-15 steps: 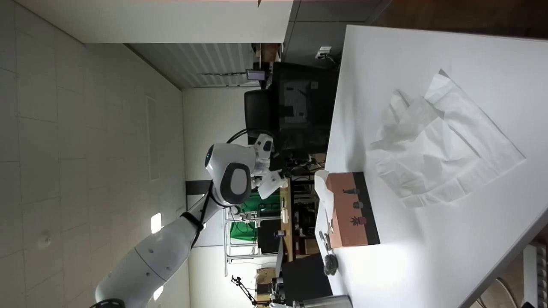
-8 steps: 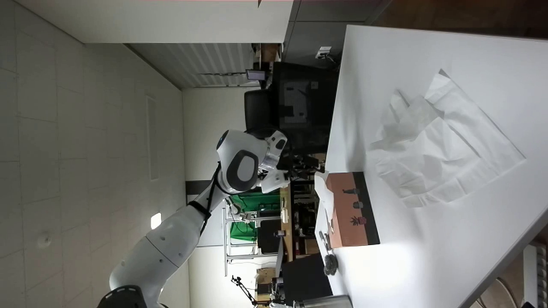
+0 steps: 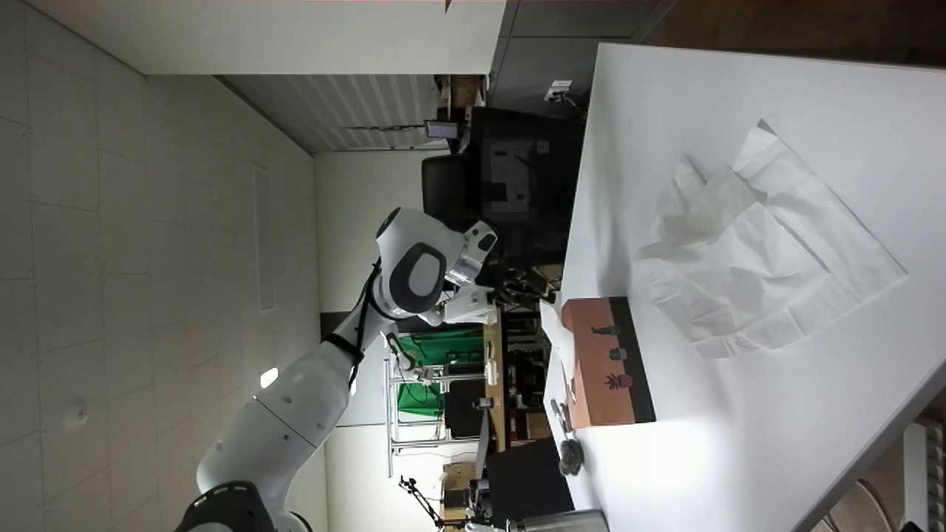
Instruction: Remove two pieces of tissue from the tissue box and put them on the table
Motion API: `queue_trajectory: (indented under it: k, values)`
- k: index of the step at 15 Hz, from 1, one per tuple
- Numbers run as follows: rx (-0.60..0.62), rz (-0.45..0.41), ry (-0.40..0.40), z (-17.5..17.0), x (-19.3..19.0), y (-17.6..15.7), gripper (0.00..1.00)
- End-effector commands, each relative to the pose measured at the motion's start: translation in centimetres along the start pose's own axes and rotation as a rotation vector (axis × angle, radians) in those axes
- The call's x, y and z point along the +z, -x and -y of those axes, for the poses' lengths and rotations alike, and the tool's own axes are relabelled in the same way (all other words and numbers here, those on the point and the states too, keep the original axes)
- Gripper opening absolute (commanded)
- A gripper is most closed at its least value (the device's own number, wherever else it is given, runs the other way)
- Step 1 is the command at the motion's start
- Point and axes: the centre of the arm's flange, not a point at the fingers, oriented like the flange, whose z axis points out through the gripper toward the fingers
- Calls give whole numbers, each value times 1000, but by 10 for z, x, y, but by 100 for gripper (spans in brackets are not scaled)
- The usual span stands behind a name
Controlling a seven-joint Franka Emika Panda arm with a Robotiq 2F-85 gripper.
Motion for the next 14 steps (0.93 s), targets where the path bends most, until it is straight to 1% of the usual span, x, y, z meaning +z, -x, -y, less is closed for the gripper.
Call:
queue_trajectory:
  k: [1, 3, 4, 6, 7, 8, 11, 14]
  values:
    - [48, 58, -50, 2, -9, -18, 38]
    - [64, 86, -65, 0, -11, -19, 25]
    - [72, 97, -72, -2, -12, -19, 16]
    - [85, 120, -85, -5, -16, -20, 5]
    - [80, 133, -103, -5, -19, -18, 1]
    - [73, 158, -136, -3, -23, -17, 0]
    - [50, 167, -148, 9, -39, -6, 0]
    - [-8, 149, -150, 32, -64, 10, 0]
